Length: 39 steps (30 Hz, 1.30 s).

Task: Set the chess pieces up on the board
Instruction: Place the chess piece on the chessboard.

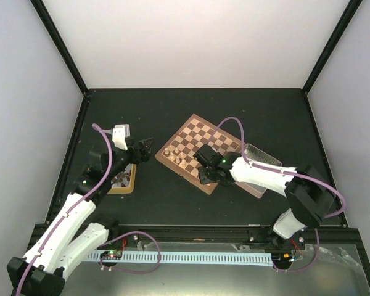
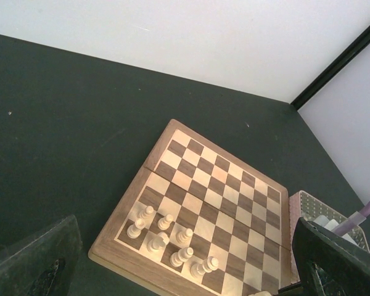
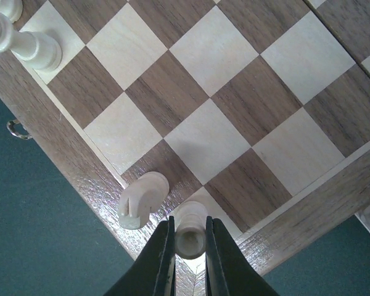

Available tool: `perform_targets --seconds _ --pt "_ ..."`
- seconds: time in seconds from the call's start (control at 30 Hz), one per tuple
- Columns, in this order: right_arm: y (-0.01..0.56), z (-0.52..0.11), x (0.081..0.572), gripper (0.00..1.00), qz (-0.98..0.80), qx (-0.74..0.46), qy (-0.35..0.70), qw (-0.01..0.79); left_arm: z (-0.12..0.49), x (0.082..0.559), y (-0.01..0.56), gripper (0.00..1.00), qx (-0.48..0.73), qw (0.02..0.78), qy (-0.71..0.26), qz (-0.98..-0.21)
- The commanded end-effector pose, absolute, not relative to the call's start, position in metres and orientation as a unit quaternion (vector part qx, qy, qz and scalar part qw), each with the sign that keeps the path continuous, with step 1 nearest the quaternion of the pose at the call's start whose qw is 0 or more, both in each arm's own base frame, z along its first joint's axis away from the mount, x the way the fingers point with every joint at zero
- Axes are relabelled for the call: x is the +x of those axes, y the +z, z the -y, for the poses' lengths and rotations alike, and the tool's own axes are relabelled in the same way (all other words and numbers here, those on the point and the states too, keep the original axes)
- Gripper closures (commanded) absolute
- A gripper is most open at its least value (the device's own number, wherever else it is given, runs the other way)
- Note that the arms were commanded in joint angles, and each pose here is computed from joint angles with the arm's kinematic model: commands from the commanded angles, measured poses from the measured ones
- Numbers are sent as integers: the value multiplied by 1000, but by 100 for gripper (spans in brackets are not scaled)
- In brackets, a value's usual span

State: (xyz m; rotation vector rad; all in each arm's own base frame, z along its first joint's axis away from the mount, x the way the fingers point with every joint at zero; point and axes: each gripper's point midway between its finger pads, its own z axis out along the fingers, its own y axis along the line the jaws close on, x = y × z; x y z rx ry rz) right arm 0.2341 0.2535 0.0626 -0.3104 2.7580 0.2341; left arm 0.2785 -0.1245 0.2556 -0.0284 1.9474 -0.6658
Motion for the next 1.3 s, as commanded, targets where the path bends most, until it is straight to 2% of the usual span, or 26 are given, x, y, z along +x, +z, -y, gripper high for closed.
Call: perform_targets --seconds 0.0,0.73,1.03,1.17,1.27 --pt "60 -258 233 94 -973 -126 78 175 121 280 263 5 -17 528 -275 -803" --pt "61 -239 223 93 -979 -113 43 162 120 279 261 5 -19 527 -274 -804" --pt "73 -250 221 76 -979 -112 70 154 120 279 262 5 -19 528 -274 -804" --pt "96 -243 230 72 -975 -90 68 194 120 279 264 5 -17 530 -274 -802" --pt "118 -225 242 64 -968 -53 56 240 120 278 266 5 -16 531 -273 -802"
